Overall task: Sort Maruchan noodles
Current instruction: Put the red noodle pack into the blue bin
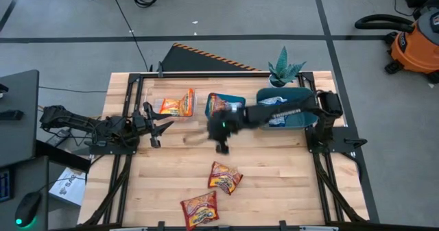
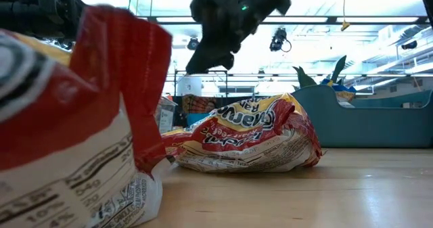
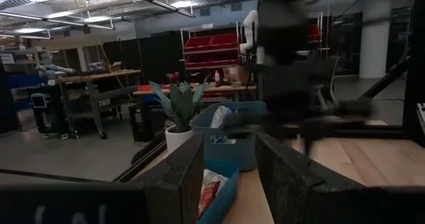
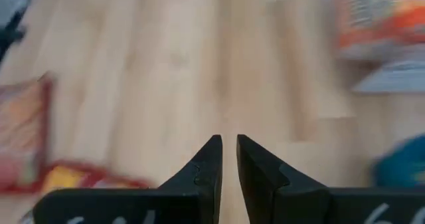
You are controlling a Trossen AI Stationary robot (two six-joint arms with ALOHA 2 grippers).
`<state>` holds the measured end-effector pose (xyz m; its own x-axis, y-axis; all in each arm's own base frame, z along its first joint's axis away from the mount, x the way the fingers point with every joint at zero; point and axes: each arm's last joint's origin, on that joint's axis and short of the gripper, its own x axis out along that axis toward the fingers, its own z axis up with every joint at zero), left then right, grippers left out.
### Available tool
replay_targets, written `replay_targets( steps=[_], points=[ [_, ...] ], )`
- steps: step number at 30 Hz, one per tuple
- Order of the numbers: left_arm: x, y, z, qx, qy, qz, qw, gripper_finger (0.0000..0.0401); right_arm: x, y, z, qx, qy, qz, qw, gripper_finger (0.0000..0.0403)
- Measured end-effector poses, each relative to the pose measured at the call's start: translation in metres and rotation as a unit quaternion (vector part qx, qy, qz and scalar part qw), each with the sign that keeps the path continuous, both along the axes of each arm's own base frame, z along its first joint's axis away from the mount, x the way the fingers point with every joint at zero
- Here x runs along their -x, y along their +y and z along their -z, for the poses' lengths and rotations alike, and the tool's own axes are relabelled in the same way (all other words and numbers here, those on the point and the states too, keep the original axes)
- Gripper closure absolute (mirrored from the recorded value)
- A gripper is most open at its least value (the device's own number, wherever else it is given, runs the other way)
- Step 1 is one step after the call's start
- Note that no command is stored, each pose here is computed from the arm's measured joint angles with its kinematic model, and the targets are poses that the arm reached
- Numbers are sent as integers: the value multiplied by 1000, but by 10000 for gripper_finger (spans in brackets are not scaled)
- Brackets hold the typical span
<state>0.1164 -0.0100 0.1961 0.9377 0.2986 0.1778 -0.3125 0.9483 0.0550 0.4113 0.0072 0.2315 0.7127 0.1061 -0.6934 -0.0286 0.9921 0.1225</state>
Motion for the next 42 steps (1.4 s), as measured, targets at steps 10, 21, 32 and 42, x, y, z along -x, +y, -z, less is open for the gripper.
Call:
replay_targets(
  steps=[10, 21, 32, 42],
  points=[
    [0, 0, -1, 5, -7, 0, 1000, 259, 19, 73, 26, -18, 45, -16, 999, 321],
    [0, 0, -2, 4, -11, 0, 1000, 259, 22, 96, 33, -61, -14, -30, 998, 215],
    [0, 0, -2, -2, -10, -2, 1000, 259, -12, 118, 31, -26, 19, -63, 997, 208],
    [1, 3, 0, 12, -1, -42, 999, 259, -54, 144, 52, 39, 121, -177, 976, 208]
  ],
)
